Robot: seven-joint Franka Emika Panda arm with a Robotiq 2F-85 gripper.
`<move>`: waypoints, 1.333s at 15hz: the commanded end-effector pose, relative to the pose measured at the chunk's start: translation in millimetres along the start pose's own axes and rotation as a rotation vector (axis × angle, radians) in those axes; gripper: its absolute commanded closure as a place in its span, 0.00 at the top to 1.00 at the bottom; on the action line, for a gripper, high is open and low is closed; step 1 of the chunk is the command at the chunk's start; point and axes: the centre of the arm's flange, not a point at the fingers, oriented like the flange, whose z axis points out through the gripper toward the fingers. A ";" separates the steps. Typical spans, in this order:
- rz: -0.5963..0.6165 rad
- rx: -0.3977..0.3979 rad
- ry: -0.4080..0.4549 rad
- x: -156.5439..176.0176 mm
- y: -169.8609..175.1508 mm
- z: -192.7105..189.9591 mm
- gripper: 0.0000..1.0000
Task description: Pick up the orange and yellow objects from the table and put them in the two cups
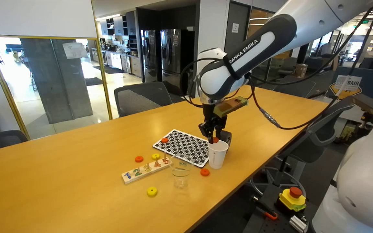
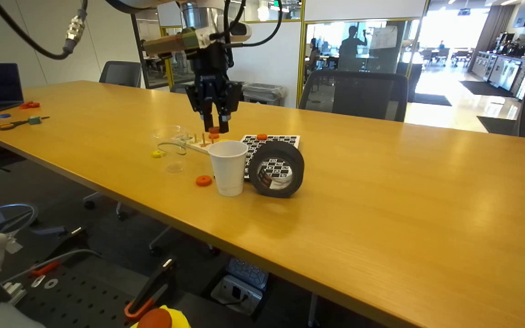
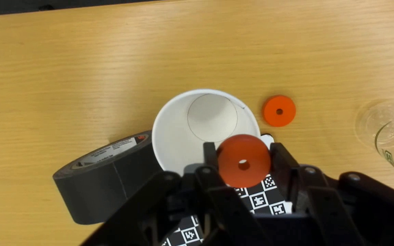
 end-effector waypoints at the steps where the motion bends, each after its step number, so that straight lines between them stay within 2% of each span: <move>1: 0.061 -0.014 0.001 4.0 0.4 7.8 0.25; 13: 0.179 -0.010 -0.012 10.4 19.1 27.5 0.25; 15: 0.196 -0.002 -0.015 11.2 22.3 28.1 0.68; 17: 0.181 -0.014 0.011 11.0 24.8 27.5 0.81; 19: 0.111 -0.059 0.080 10.7 25.0 12.1 0.98; 20: 0.057 -0.084 0.120 10.3 22.6 1.8 0.99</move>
